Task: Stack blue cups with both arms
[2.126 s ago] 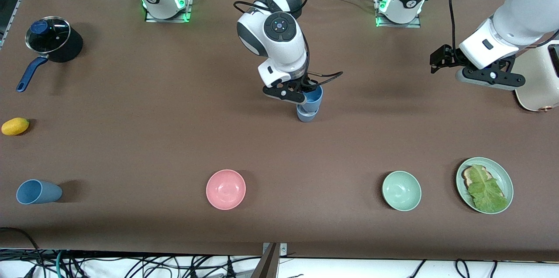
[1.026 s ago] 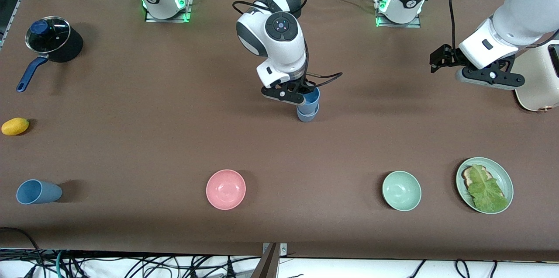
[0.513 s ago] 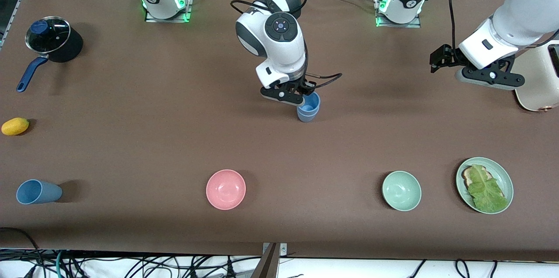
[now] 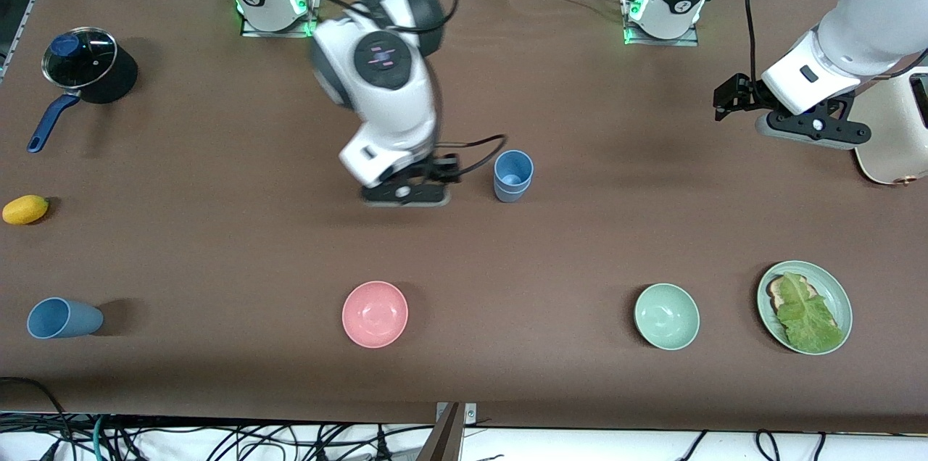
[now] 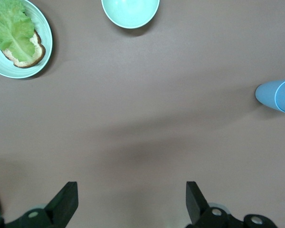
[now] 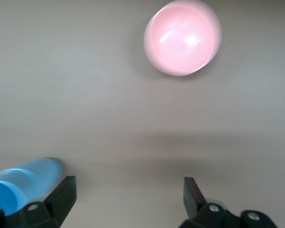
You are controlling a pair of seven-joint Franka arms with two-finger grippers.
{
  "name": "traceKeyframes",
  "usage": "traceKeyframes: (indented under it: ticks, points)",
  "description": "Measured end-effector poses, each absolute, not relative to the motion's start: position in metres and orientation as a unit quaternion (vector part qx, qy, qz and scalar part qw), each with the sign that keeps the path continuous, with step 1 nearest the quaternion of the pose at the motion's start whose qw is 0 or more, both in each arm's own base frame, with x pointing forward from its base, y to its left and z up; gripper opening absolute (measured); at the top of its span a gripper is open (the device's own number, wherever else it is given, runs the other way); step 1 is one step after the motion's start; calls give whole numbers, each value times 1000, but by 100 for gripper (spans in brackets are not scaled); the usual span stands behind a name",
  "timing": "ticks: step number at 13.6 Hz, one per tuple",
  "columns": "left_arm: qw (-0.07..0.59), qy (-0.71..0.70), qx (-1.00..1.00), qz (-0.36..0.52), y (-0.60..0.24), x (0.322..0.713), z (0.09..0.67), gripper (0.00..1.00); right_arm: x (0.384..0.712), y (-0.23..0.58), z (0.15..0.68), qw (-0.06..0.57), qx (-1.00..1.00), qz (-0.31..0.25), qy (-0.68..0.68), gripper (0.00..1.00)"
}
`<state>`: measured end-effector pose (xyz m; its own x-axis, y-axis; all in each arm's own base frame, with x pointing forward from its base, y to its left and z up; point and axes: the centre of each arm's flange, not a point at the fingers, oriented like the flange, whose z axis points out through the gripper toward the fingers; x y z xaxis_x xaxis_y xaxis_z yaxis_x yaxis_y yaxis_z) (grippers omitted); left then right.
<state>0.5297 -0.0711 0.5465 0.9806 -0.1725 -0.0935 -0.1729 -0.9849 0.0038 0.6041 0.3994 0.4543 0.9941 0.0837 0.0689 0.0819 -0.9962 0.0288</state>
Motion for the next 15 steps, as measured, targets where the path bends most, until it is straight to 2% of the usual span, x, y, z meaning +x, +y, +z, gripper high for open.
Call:
traceKeyframes:
  ticks: [3, 9, 15]
  points:
    - [2, 87, -995, 47, -71, 530, 546, 100, 626, 296, 510, 0, 999, -6, 49, 100]
    - [2, 87, -995, 47, -71, 530, 546, 100, 601, 159, 566, 6, 998, -57, 33, 100]
    - [2, 87, -995, 47, -71, 530, 546, 100, 594, 59, 599, -18, 997, -59, 41, 100]
